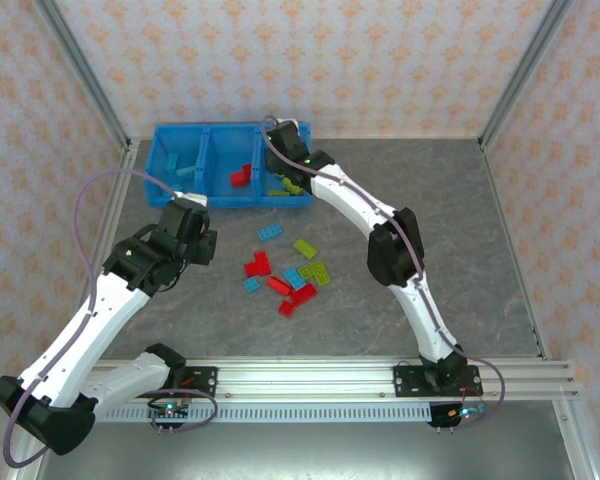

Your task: Sort the legos into containers by color

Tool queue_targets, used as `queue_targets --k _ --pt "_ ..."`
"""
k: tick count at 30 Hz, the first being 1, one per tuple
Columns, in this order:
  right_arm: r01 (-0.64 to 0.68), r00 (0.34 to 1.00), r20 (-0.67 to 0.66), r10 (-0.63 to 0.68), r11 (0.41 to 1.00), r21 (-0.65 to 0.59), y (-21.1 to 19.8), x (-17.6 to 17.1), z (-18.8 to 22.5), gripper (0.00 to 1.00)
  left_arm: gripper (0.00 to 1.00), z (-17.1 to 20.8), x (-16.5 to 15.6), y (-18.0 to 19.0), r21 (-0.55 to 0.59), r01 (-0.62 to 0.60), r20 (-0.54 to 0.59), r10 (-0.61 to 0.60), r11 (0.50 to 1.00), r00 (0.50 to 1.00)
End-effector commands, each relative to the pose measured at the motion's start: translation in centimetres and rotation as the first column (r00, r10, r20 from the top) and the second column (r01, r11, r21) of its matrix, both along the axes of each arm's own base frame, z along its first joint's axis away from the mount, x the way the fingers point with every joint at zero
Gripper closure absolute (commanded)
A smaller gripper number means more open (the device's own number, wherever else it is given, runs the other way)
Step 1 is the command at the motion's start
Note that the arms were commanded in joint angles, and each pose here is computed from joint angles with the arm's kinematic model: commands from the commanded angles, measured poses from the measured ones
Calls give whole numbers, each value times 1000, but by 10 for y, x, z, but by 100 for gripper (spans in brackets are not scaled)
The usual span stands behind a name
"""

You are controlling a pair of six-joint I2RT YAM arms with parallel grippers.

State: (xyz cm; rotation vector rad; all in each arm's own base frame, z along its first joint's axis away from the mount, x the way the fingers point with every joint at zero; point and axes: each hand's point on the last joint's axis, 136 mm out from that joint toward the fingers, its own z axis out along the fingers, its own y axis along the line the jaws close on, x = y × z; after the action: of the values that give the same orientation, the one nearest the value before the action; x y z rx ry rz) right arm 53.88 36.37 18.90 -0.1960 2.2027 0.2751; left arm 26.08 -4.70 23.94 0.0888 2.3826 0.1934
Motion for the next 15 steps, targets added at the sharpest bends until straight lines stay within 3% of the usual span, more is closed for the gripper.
queue_targets --k 1,5,9,15 --pt "-32 999 -19 33 997 70 -15 -39 61 48 41 -11 2 1 6 -27 -43 27 1000 999" --pt "-129 987 -71 141 979 157 -33 -102 85 46 41 -29 3 -21 -120 -59 -129 43 991 991" --pt "-201 968 -89 233 941 271 -60 -175 88 40 44 -56 9 -61 -297 -95 -170 45 950 984" --pt "-126 969 -163 187 937 326 -108 -239 56 33 58 -108 25 -83 -341 -259 -234 186 904 954"
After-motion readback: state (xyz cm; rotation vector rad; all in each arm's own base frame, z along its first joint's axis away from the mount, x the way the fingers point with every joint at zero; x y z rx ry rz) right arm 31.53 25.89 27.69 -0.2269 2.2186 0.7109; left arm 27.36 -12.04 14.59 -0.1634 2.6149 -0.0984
